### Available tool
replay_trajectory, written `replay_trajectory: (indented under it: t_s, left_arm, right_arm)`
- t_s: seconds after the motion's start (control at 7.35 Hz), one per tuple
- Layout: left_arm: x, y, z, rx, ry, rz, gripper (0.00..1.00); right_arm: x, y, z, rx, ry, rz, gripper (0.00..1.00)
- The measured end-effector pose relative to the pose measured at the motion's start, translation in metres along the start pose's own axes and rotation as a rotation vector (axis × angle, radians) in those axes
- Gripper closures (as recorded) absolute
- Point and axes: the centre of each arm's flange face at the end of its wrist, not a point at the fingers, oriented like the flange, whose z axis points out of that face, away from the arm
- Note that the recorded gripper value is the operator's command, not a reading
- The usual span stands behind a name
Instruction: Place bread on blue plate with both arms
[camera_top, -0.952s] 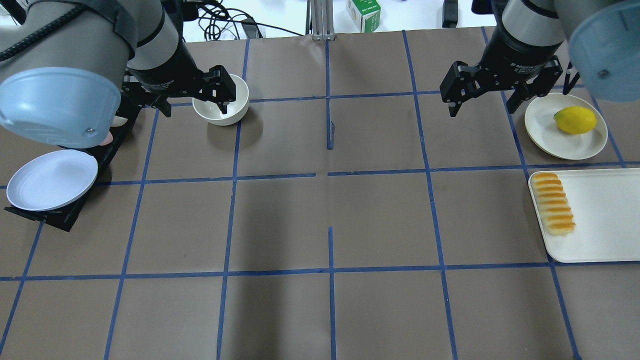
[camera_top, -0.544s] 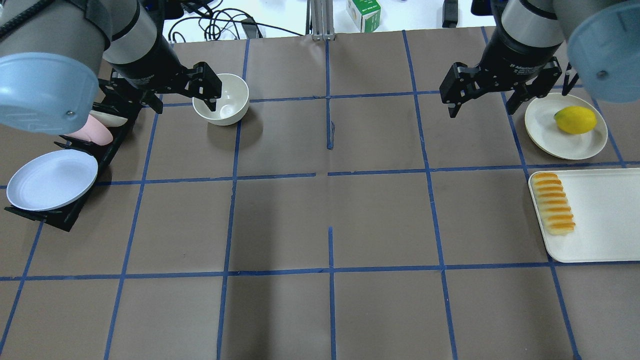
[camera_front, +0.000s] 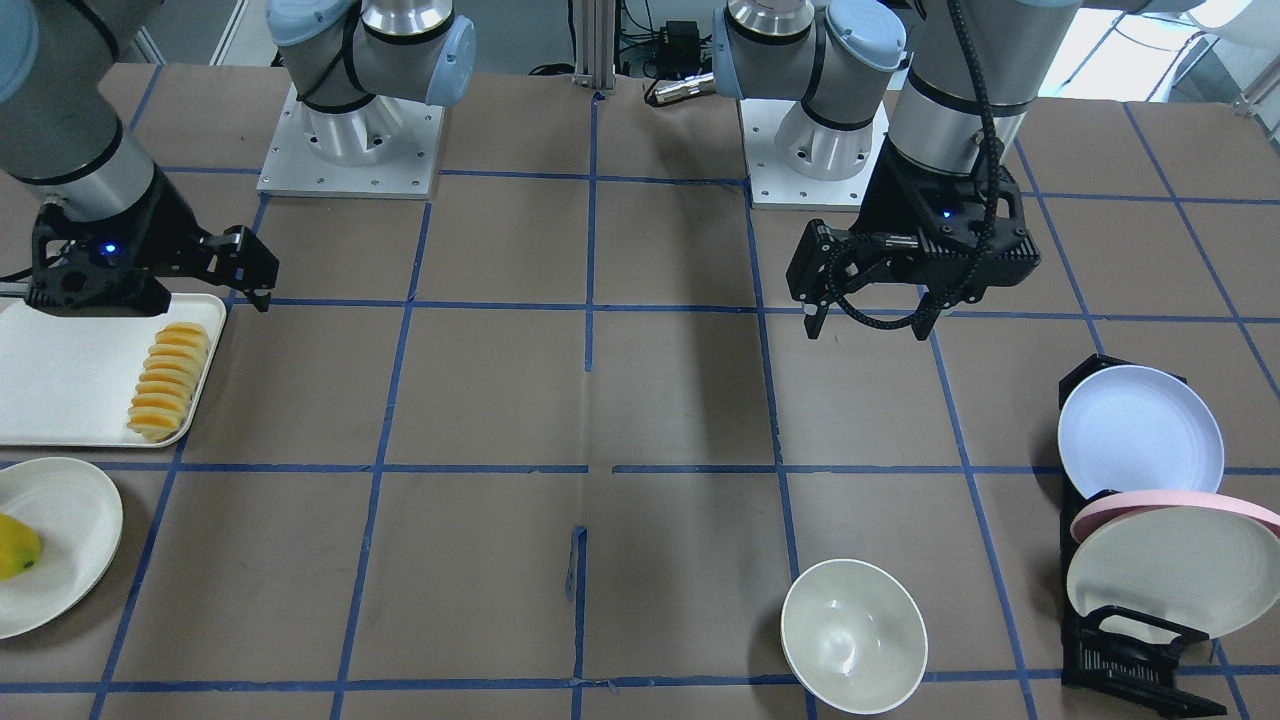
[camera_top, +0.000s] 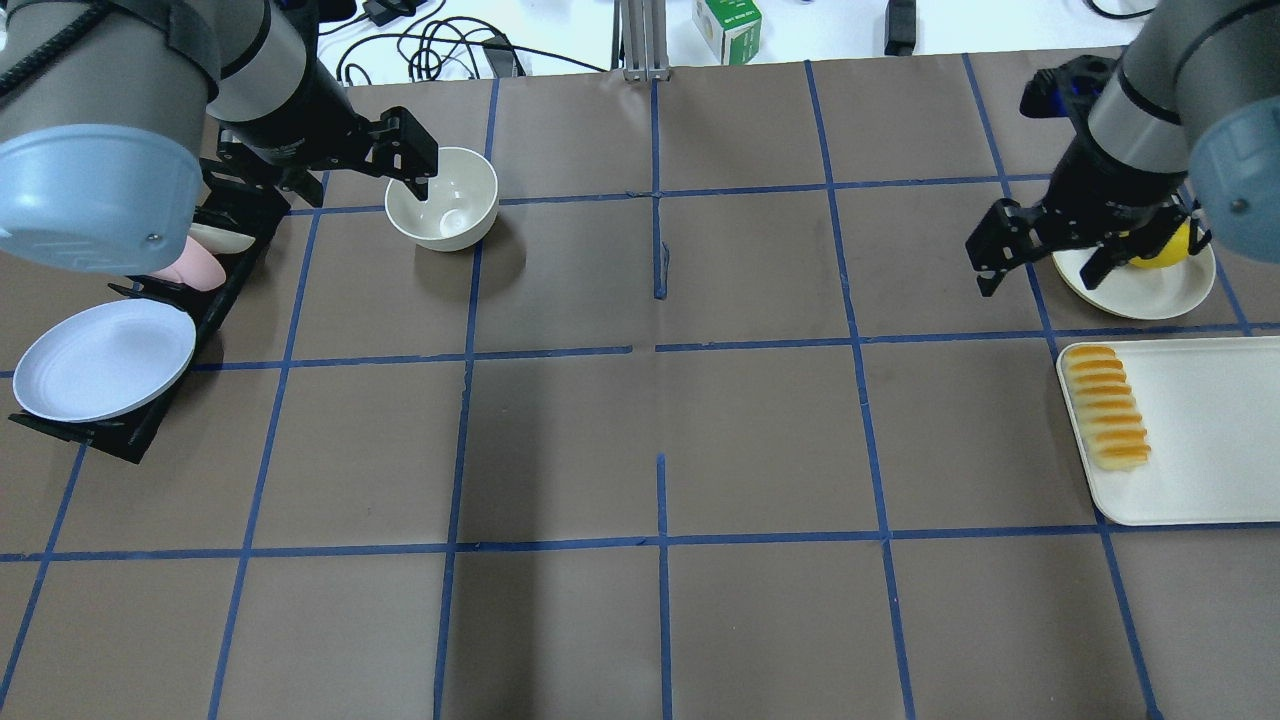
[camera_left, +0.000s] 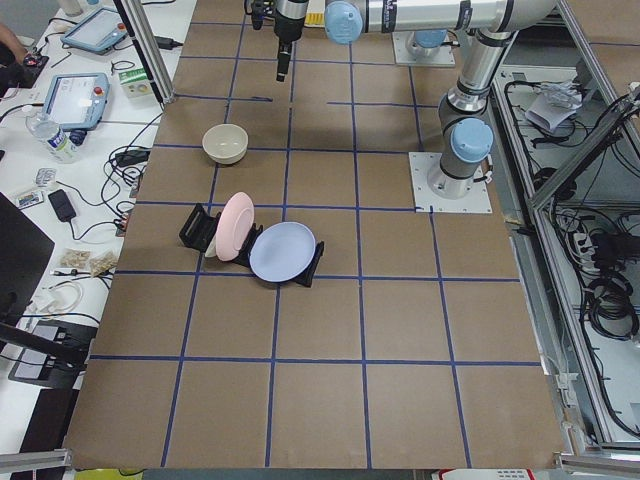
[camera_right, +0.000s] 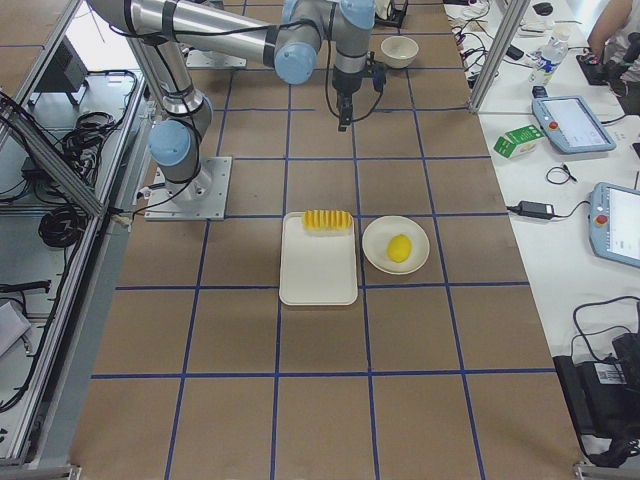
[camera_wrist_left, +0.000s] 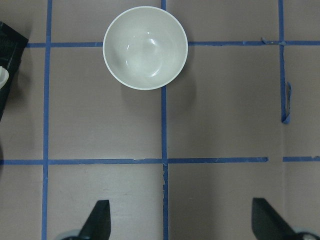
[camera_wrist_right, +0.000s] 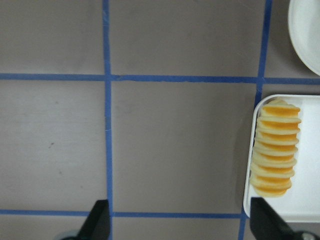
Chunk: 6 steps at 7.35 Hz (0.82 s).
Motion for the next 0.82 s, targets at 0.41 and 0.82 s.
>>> replay_trajectory:
  t_s: [0.41, 0.82]
  left_arm:
    - [-0.015, 0.001, -0.023, 0.007, -0.017, -0.033, 0.00]
    - [-0.033, -0.009, -0.008, -0.052, -0.053, -0.051, 0.00]
  right_arm:
    - [0.104, 0.022, 0.090, 0.033, -0.005, 0.060, 0.00]
    - [0.151, 0.038, 0.164, 0.047, -0.006, 0.080, 0.00]
